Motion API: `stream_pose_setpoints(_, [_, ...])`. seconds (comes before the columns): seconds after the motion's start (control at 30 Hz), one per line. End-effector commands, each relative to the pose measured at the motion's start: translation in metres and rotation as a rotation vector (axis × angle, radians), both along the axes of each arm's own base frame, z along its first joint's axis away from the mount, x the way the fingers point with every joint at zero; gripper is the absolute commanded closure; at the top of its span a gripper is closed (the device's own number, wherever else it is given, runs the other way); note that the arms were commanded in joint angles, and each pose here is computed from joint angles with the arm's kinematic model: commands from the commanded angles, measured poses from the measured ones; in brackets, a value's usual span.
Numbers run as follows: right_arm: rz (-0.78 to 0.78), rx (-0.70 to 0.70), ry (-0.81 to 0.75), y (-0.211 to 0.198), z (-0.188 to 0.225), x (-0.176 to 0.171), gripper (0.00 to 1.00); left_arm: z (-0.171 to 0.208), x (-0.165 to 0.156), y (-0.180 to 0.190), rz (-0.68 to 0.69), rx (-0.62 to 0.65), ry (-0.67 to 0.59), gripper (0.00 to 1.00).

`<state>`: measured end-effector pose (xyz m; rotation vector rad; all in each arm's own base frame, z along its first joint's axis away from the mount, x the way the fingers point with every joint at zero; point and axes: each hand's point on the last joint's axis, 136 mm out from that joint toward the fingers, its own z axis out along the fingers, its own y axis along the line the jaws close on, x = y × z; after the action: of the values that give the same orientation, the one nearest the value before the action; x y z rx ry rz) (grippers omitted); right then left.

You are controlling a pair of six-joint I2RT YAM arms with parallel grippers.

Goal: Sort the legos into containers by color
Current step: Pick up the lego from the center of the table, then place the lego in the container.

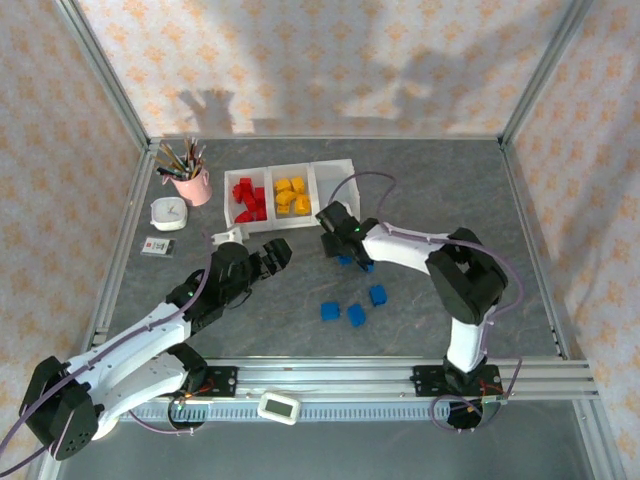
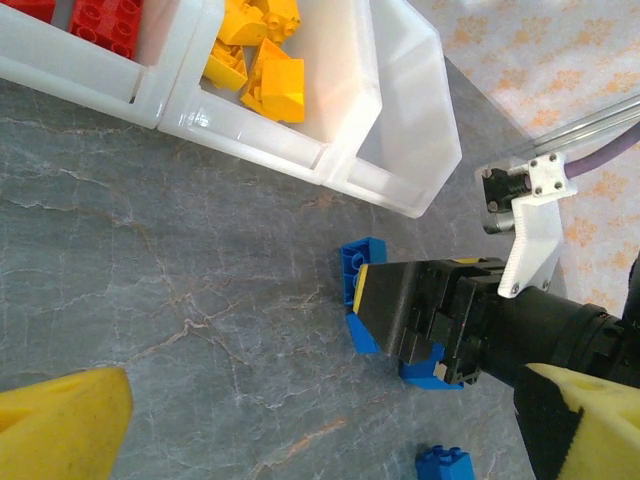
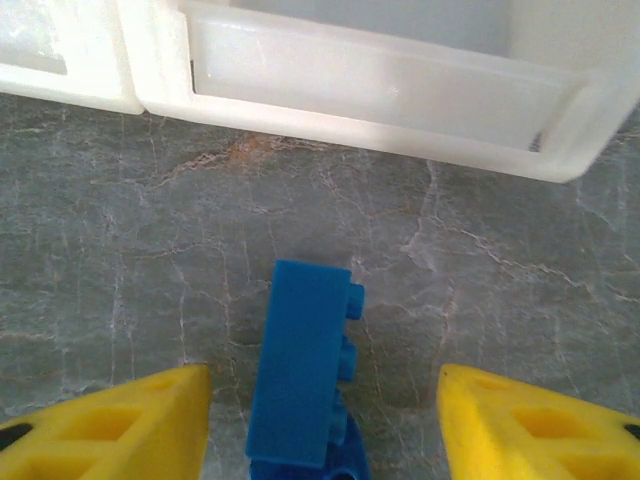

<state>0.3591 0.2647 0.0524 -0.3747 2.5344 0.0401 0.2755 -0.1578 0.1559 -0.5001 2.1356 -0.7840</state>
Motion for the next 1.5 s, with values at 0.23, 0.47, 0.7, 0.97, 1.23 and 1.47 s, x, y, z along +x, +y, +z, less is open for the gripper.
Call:
stream_pose_setpoints(0.23, [-0.016,-0.015,-0.046,0.008,0.0,0.025,0.52,0.0,0.003,0.003,0.032,-0.002,-0.017,0.01])
stream_pose_setpoints(0.47, [-0.023,-0.024,-0.038,0.008,-0.009,0.028,0.59,0.002,0.003,0.003,0.031,0.002,-0.017,0.01])
stream_pose_setpoints(0.7, [-0.007,0.013,-0.046,0.012,0.004,0.026,0.73,0.002,0.002,0.003,0.027,0.0,-0.016,0.01])
stream_pose_setpoints(0.97, [0.015,0.114,-0.109,0.02,0.055,0.026,0.78,0.011,0.005,-0.001,0.007,0.017,-0.03,0.01])
stream_pose_setpoints(1.23, [-0.078,0.136,-0.176,0.003,0.083,0.068,0.78,0.026,0.018,-0.008,-0.014,0.073,-0.051,0.01])
stream_pose_setpoints(1.47, [-0.119,0.143,-0.197,0.005,0.077,0.121,0.8,0.031,0.034,-0.013,-0.012,0.126,-0.053,0.01])
